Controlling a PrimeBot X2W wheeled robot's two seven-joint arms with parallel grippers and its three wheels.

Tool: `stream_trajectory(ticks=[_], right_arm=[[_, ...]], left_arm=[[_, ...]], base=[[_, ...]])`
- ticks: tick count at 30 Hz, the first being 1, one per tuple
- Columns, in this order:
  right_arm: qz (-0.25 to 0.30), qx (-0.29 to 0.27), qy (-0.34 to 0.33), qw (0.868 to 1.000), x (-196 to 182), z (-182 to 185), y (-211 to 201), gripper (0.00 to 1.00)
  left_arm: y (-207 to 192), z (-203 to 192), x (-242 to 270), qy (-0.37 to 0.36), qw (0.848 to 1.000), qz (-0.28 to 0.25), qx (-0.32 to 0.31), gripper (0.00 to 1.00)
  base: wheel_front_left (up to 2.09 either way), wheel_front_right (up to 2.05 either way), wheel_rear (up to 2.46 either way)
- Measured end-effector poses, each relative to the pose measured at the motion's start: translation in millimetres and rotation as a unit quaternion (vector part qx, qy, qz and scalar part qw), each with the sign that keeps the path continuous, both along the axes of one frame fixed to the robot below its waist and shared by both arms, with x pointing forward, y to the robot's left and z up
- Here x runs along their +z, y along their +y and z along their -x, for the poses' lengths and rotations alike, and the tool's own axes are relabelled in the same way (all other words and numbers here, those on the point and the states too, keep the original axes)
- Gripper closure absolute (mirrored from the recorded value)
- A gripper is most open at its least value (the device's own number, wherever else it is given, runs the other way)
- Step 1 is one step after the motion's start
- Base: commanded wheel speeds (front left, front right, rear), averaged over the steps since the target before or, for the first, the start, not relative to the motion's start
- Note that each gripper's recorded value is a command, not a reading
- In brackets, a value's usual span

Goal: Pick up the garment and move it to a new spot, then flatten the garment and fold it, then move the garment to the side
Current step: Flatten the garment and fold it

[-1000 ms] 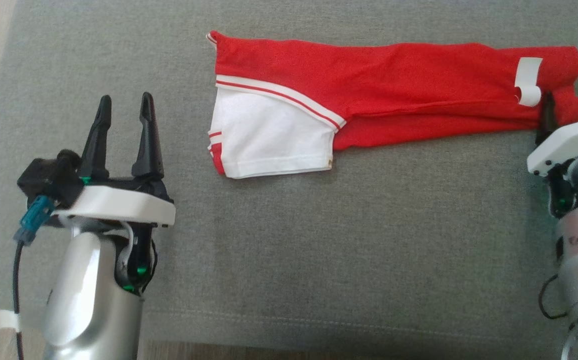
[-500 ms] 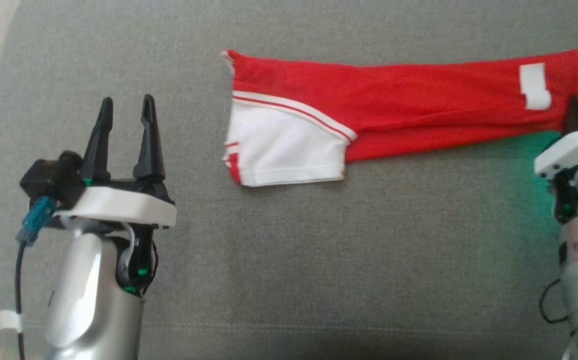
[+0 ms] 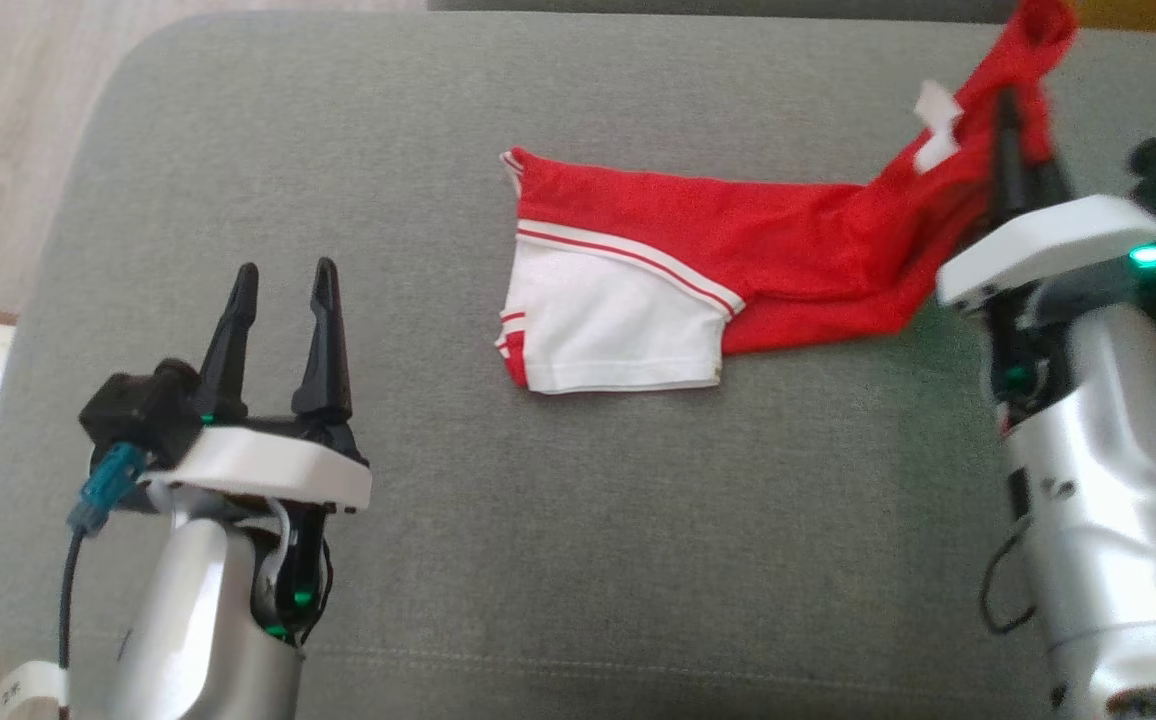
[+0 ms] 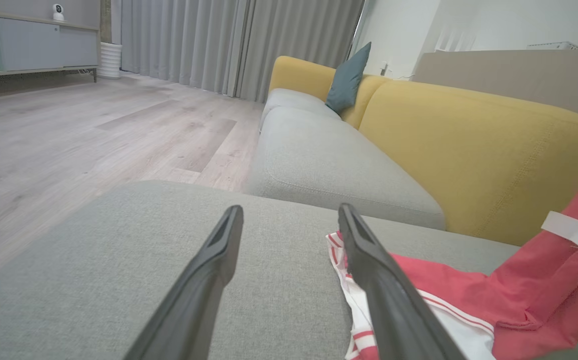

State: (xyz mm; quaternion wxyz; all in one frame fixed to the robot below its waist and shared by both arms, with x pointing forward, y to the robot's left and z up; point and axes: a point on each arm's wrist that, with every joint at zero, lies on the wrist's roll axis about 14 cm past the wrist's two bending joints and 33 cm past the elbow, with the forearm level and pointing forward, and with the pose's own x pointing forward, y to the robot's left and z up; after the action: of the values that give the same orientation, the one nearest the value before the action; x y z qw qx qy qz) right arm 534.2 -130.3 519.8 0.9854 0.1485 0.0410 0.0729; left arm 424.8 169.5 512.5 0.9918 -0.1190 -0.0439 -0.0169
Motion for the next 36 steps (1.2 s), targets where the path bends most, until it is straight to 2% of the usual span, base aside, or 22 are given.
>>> stream_trajectory(ticks=[3,6,10,16,22,31,32,33,36], right_arm=[[-0.042,0.066,0.007,0.997,-2.6,11.8,47.5,1.0],[-0.055,0.129,0.027,0.99,-15.3,28.6,93.2,1.0],[-0.071,0.18,0.04,0.98,-25.9,42.1,133.9,1.0],[-0.083,0.222,0.076,0.968,-53.3,58.0,172.5,1.0],[-0.093,0.263,0.084,0.957,-54.8,60.2,207.9,1.0],[-0.068,0.297,0.135,0.943,-90.7,79.3,228.2,1.0],[-0.069,0.3,0.139,0.941,-92.6,81.4,229.3,0.04],[-0.072,0.303,0.141,0.94,-92.7,83.4,231.3,0.0],[-0.081,0.311,0.141,0.937,-88.9,86.9,236.0,0.0]], left_arm=[[7.4,8.0,0.1,0.001,1.0,0.0,0.011,0.0],[17.2,14.3,1.8,0.001,1.0,-0.003,0.026,0.0],[26.7,22.6,2.9,0.001,0.999,0.002,0.04,0.0],[45.2,35.2,-0.4,0.009,0.998,0.002,0.07,0.0],[56.2,47.0,-11.2,0.027,0.995,0.005,0.091,0.0],[64.0,53.5,-16.9,0.038,0.994,0.005,0.106,0.0],[64.2,53.7,-17.4,0.038,0.994,0.005,0.107,0.0],[64.2,53.6,-17.7,0.039,0.994,0.005,0.107,0.0],[63.6,52.8,-18.2,0.039,0.994,0.006,0.106,0.0]], base=[[0.0,0.0,0.0],[0.0,0.0,0.0],[0.0,0.0,0.0],[0.0,0.0,0.0],[0.0,0.0,0.0],[0.0,0.0,0.0],[0.0,0.0,0.0],[0.0,0.0,0.0],[0.0,0.0,0.0]])
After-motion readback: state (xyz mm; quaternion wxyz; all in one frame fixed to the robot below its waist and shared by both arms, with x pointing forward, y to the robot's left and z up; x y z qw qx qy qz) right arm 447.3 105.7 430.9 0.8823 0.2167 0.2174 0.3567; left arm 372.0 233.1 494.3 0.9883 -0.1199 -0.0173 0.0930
